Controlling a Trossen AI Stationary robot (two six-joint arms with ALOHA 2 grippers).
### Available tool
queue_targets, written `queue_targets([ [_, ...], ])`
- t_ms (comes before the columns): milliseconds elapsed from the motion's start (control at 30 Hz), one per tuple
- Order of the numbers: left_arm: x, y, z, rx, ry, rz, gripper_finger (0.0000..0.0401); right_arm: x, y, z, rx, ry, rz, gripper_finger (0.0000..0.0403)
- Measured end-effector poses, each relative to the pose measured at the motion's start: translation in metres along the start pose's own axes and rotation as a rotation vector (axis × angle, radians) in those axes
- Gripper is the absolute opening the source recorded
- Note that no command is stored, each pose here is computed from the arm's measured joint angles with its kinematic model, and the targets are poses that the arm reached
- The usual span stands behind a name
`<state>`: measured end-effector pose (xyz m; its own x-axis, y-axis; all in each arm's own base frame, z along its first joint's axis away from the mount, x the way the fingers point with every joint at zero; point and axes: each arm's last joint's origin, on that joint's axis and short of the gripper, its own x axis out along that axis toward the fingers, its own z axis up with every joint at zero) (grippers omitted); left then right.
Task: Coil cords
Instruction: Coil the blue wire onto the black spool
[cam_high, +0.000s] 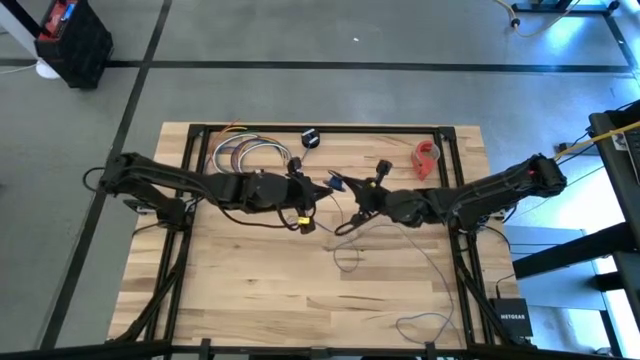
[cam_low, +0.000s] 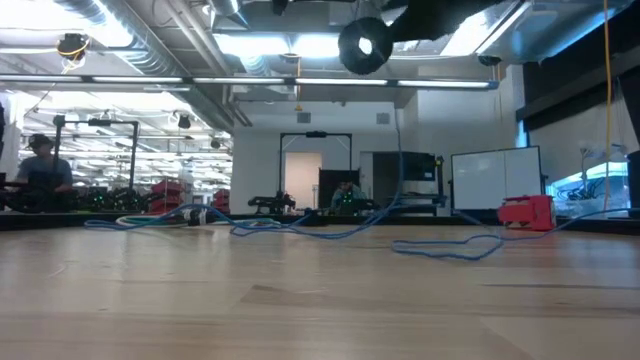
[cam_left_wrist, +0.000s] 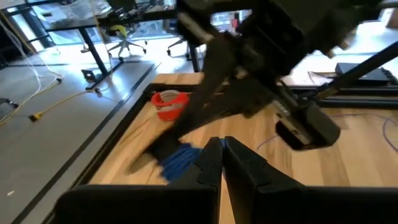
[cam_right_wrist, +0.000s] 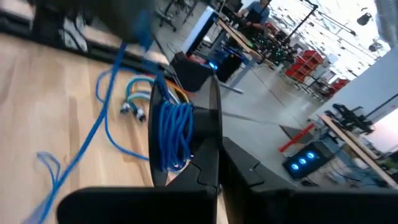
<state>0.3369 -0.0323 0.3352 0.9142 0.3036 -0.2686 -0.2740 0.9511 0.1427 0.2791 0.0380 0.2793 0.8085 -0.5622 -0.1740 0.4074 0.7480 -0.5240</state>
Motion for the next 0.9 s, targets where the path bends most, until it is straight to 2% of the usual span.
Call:
queue_targets([
  [233,0.016,-0.008,-0.005,-0.01,-0.038,-0.004,0.0008,0.004,-0.007,0.01,0.113,-0.116,0.03,0.0005],
  [433,0.024,-0.012,-0.005,-0.003,-0.079,-0.001,0.0008,0.001,-0.013,0.022,0.206,-0.231,0.009,0.0005],
  [733,0.027,-0.012,-0.007,0.033,-0.074,0.004,0.0008,-0.005,-0.024,0.038,0.266,-0.366,0.014,0.0005],
  [900,0.028,-0.013,-0.008,0.097,-0.066,0.0,0.0008,-0.008,-0.03,0.05,0.287,-0.412,0.029,0.0005],
])
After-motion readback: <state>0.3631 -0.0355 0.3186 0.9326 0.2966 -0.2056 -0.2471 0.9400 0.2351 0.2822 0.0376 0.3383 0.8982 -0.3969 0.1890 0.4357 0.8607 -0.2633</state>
